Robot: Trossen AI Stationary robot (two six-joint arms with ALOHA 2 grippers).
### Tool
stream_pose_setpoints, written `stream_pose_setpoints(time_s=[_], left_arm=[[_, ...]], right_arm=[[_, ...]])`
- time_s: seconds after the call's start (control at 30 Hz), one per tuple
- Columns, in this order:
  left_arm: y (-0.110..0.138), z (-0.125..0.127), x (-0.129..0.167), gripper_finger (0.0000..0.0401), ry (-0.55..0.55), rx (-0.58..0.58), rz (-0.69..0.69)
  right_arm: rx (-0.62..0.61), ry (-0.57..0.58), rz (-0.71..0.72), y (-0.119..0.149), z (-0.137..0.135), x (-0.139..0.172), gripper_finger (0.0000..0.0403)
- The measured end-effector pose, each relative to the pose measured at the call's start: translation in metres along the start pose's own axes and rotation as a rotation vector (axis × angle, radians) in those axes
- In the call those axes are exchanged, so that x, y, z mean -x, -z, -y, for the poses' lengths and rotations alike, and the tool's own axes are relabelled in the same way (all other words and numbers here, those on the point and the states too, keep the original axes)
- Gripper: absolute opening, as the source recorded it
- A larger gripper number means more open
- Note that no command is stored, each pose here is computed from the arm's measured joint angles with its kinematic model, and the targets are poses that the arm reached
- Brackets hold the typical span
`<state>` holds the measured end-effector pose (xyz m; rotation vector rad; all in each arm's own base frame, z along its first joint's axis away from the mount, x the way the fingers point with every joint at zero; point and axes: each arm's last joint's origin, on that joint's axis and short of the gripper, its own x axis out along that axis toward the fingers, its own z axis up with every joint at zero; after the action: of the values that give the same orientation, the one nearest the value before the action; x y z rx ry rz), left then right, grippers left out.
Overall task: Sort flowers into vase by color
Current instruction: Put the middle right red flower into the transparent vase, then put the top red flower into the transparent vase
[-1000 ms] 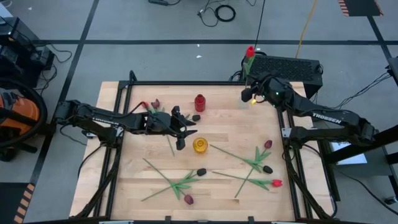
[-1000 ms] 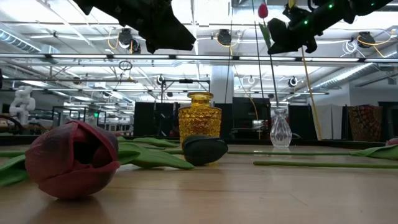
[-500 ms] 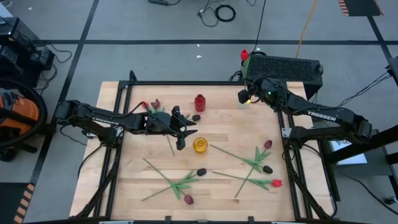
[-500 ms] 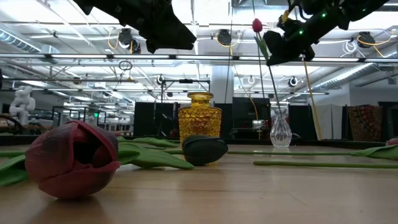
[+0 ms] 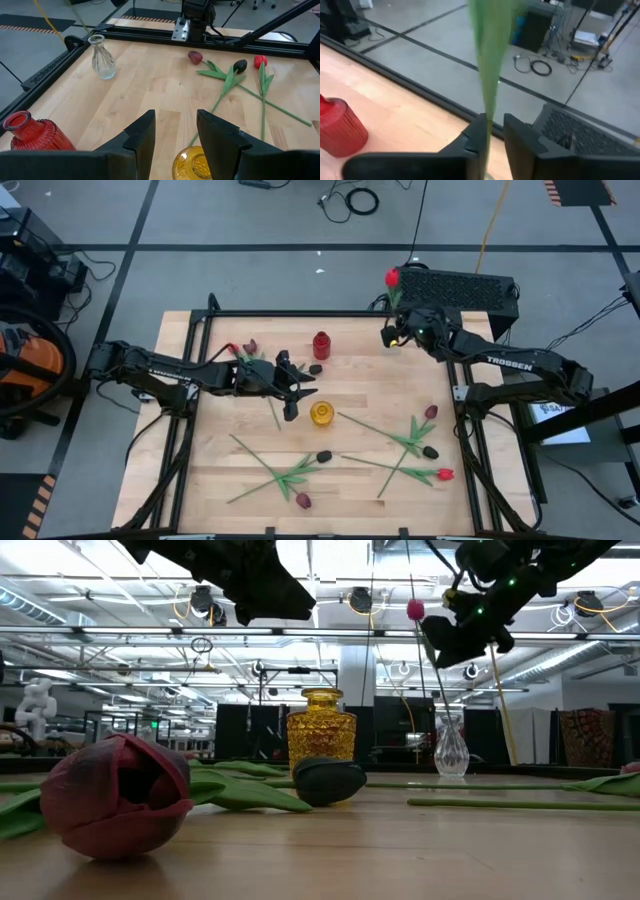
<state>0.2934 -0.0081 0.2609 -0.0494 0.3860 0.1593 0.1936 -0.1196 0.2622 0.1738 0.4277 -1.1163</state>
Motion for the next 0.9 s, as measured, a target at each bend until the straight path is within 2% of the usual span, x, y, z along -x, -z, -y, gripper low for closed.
stream_pose_setpoints(time_s=[0.3, 0.6, 0.7, 0.9], left_arm=[[0.0, 0.0, 0.0, 0.015, 0.0, 0.0, 0.0], [0.0, 0.0, 0.0, 0.015, 0.0, 0.0, -0.001], [0.001, 0.001, 0.0, 0.015, 0.002, 0.0, -0.009], [0.014, 0.003, 0.002, 0.015, 0.001, -0.013, -0.139]], right_arm=[[-0.016, 0.009, -0.065, 0.007, 0.003, 0.005, 0.0135], [-0.095, -0.072, -0.039, 0.005, 0.017, 0.052, 0.0192], [-0.12, -0.155, -0.027, 0.005, 0.019, 0.069, 0.0203], [-0.1, -0.457, -0.046, 0.009, 0.002, 0.098, 0.0212]])
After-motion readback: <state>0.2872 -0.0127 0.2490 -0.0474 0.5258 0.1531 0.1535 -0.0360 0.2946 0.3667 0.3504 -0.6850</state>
